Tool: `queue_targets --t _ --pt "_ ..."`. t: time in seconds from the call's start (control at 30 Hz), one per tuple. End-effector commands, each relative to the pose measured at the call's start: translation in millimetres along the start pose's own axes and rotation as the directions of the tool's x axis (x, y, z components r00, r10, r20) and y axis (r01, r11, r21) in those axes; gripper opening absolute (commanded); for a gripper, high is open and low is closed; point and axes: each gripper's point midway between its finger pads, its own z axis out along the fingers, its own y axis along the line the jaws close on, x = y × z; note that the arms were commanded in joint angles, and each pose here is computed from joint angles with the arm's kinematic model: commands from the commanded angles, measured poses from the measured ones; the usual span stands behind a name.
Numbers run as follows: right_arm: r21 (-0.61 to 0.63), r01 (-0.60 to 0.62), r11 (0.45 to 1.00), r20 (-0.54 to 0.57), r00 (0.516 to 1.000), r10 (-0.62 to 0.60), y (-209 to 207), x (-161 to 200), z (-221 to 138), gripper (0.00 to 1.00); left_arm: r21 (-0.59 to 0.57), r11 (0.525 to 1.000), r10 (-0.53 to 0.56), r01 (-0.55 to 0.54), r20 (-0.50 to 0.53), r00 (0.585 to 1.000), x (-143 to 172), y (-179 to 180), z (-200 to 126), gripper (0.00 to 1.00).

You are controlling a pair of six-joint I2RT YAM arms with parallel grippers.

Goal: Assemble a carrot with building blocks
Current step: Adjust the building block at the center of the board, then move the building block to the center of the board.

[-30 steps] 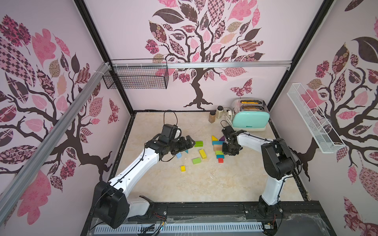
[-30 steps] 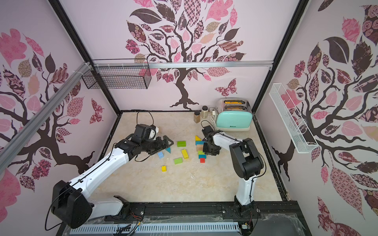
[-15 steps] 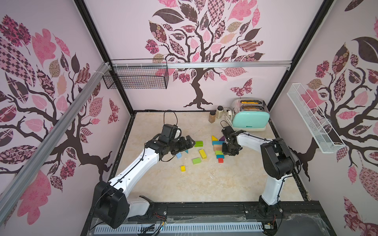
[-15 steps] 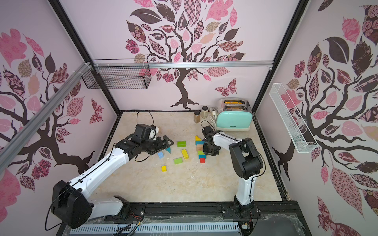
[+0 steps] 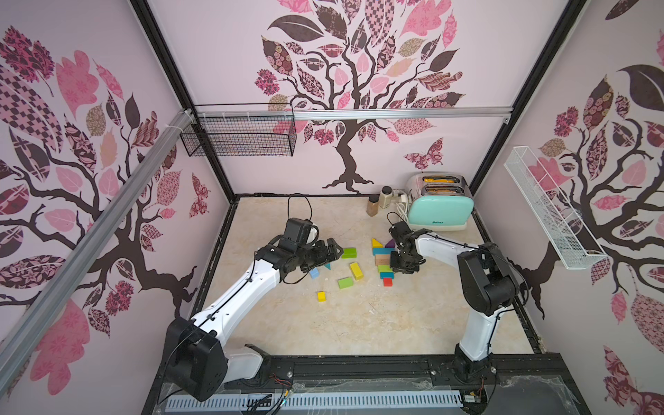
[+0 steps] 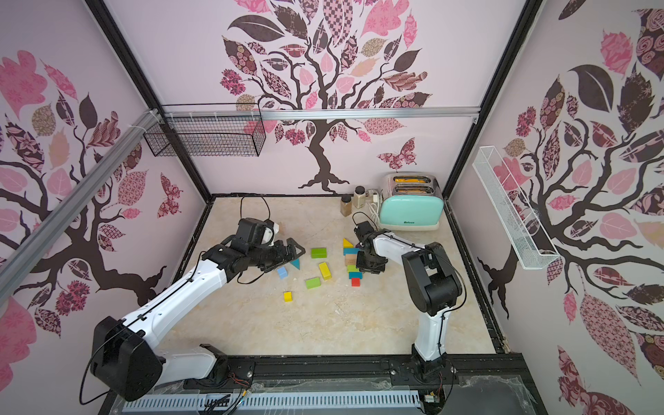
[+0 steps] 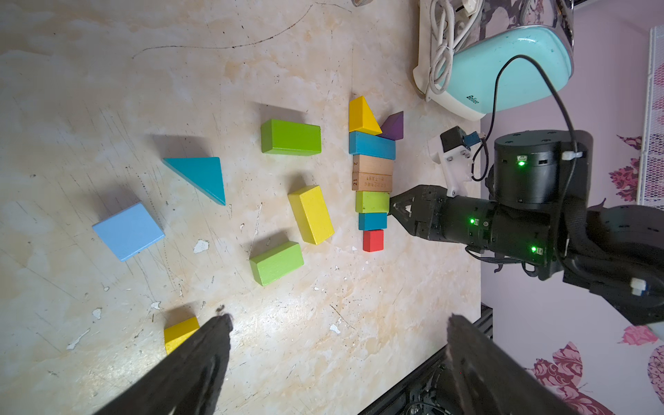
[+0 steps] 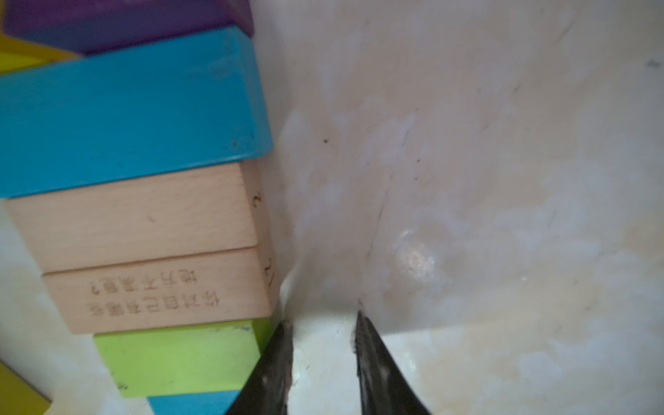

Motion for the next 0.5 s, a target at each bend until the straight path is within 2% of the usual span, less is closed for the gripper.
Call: queue_targets --t 0.0,0.23,0.37,0.47 --pt "0.035 -0.020 0.999 0.061 0.998 0.018 -5.8 -9.5 -17.8 0.35 0.008 1.000 0.010 -0.010 0.006 1.000 -2.6 -1.1 0.6 0.98" --pt "0.003 -0.011 1.000 0.126 0.992 0.011 -0.5 -24.2 -53.3 0.38 -0.017 1.000 0.023 -0.023 0.025 0.999 -7.3 0.3 -3.2 0.98" --pt "-0.032 0.014 0.999 0.164 0.986 -0.008 4.7 -31.5 -84.1 0.45 -0.058 0.998 0.022 -0.019 0.053 0.998 -11.5 6.7 -10.5 0.98" --pt "-0.063 0.035 0.997 0.180 0.983 -0.023 9.5 -34.4 -106.0 0.51 -0.012 0.999 -0.039 0.040 0.083 0.996 -16.0 7.0 -14.0 0.98"
